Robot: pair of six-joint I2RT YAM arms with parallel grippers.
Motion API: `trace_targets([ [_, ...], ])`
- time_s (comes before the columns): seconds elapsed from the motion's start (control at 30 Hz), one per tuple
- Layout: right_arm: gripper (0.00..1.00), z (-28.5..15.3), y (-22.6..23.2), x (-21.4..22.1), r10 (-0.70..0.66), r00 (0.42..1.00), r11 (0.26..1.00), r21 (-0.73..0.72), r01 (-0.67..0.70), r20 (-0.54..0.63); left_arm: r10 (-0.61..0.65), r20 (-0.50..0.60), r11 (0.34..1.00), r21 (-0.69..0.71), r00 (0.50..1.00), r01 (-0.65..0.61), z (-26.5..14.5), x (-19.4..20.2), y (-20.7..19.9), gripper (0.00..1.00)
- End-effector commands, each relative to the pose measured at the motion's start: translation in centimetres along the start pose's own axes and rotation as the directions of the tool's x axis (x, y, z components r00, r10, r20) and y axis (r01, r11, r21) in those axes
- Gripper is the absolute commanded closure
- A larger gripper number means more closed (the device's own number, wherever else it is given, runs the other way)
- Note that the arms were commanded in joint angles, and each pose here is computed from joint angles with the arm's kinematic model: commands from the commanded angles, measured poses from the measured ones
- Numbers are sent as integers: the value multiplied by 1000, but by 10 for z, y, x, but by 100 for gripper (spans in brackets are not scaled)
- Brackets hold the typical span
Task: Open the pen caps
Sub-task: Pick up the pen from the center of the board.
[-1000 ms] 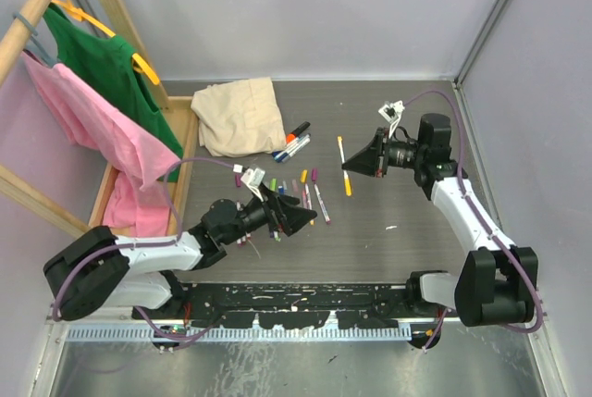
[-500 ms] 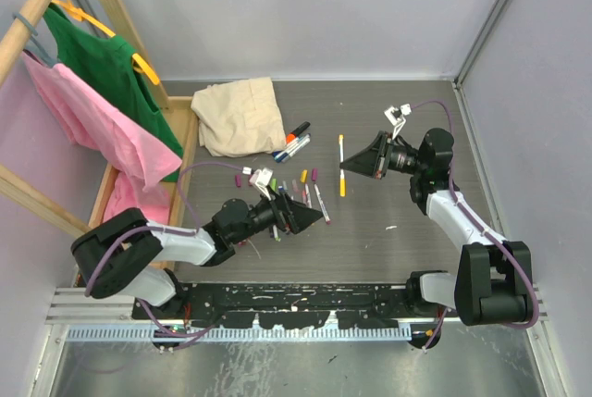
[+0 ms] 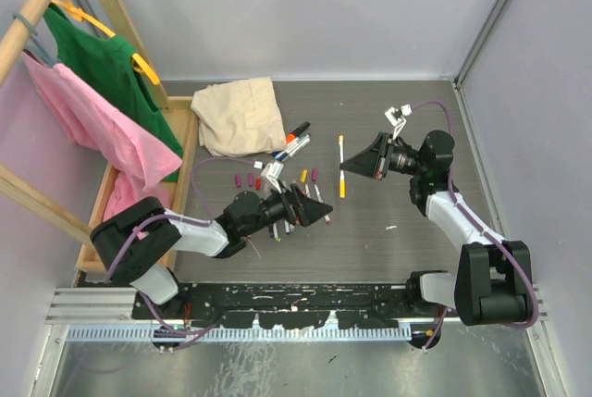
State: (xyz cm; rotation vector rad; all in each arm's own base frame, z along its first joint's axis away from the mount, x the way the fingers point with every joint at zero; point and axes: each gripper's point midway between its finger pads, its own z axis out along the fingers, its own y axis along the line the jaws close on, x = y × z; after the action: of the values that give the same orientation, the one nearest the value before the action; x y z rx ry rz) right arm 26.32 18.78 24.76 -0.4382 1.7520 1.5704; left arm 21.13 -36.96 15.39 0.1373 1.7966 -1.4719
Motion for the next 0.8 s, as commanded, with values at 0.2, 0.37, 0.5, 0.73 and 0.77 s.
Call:
trace_targets([
  [0.2, 99, -1, 6, -5, -55, 998, 998, -19, 55, 12, -32, -8, 989, 147, 999, 32, 33, -19, -33, 9],
  [0.37, 99, 0, 4, -4, -52, 999, 998, -18, 52, 9, -22, 2, 978, 206, 1000, 21, 28, -23, -46, 10],
  [0.5, 99, 0, 3, -3, -55, 998, 998, -16, 56, 10, -23, 19, 975, 222, 1000, 18, 27, -28, -53, 12],
  [0.73, 99, 0, -2, -2, -59, 998, 998, 5, 59, 8, -58, 14, 980, 190, 998, 54, 40, -35, -55, 29],
  [0.77, 99, 0, -3, -1, -57, 998, 998, 10, 57, 6, -65, 17, 982, 180, 998, 61, 41, -36, -53, 31],
])
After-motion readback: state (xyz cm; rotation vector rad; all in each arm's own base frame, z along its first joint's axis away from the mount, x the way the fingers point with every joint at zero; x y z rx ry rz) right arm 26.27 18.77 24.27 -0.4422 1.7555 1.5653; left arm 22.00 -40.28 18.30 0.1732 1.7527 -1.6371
